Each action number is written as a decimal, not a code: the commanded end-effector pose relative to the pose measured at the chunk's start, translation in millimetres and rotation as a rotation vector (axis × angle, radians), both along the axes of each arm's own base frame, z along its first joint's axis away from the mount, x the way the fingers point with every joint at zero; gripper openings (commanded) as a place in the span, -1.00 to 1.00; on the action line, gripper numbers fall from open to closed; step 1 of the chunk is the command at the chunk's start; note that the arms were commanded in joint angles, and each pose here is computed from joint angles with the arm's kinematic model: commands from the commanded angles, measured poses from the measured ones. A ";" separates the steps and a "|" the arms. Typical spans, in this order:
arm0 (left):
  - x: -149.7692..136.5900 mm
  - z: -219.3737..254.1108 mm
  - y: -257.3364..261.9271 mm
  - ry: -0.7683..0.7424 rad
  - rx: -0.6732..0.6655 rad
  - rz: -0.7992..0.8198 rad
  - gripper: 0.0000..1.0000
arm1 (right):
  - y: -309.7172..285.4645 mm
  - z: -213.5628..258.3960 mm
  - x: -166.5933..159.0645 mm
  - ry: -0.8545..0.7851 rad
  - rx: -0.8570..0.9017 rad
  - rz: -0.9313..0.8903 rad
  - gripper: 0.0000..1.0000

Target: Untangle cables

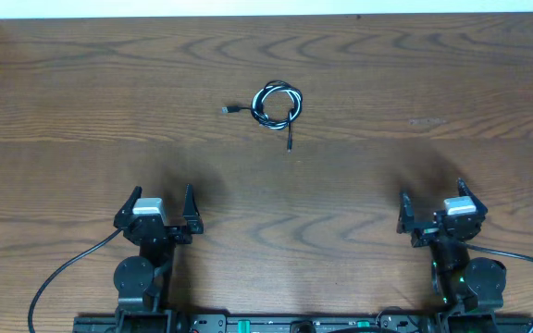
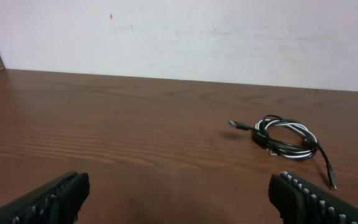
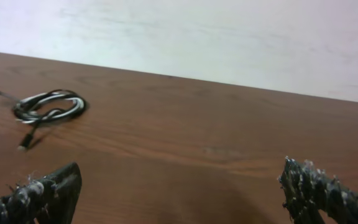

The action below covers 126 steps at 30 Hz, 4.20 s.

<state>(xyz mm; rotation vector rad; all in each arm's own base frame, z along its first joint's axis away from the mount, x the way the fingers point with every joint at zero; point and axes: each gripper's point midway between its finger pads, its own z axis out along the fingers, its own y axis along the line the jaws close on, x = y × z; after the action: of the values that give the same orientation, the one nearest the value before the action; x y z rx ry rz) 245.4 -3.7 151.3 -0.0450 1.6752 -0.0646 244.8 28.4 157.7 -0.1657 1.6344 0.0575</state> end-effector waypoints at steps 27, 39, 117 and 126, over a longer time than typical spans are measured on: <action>38.9 68.7 -55.8 0.313 -0.085 -0.320 0.96 | 29.5 55.5 -12.1 0.123 0.026 0.174 0.98; 77.8 95.2 -91.7 0.520 -0.157 -0.484 0.96 | 56.8 73.6 24.6 0.319 0.062 0.321 0.99; 178.6 -2.8 -245.2 0.968 -0.065 -0.455 -0.85 | 63.1 53.3 64.4 0.829 0.256 0.285 0.38; 136.4 24.1 -257.2 1.088 -0.245 -0.528 -0.85 | 90.9 40.4 81.6 0.903 0.418 0.337 0.29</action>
<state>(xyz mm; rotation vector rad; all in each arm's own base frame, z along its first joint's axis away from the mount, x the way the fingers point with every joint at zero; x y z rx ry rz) 392.1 -248.8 187.1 0.2736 2.6378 -0.6311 325.2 102.4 192.3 -0.1307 2.4283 0.6939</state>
